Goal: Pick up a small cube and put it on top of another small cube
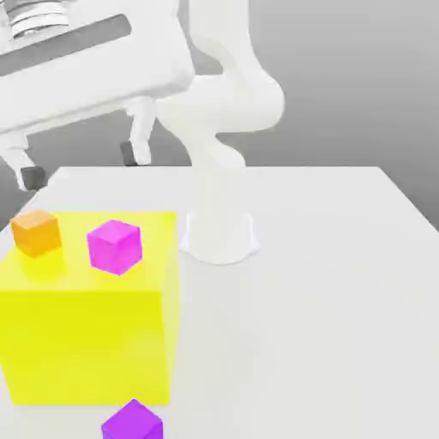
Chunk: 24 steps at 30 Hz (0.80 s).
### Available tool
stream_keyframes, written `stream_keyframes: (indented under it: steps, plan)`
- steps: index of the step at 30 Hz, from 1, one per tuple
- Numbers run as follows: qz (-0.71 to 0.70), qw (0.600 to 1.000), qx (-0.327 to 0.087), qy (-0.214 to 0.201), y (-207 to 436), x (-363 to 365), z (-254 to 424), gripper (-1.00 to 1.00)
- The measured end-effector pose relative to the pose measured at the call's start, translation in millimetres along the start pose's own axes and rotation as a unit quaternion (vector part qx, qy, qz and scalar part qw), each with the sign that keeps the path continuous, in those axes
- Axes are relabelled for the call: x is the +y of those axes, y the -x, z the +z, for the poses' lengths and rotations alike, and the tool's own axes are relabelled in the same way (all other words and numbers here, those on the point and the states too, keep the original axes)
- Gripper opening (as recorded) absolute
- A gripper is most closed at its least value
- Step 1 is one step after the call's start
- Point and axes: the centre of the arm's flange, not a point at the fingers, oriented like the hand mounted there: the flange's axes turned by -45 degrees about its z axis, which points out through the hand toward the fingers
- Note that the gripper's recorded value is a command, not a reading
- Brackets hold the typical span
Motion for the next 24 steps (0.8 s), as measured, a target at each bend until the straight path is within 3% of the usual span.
stream_keyframes:
  steps: [10, 24]
  plan:
    - [0.072, 0.994, -0.069, 0.044, -5, 99, 118, 0.0]
    - [0.118, 0.973, -0.114, 0.161, 25, 232, 230, 0.0]
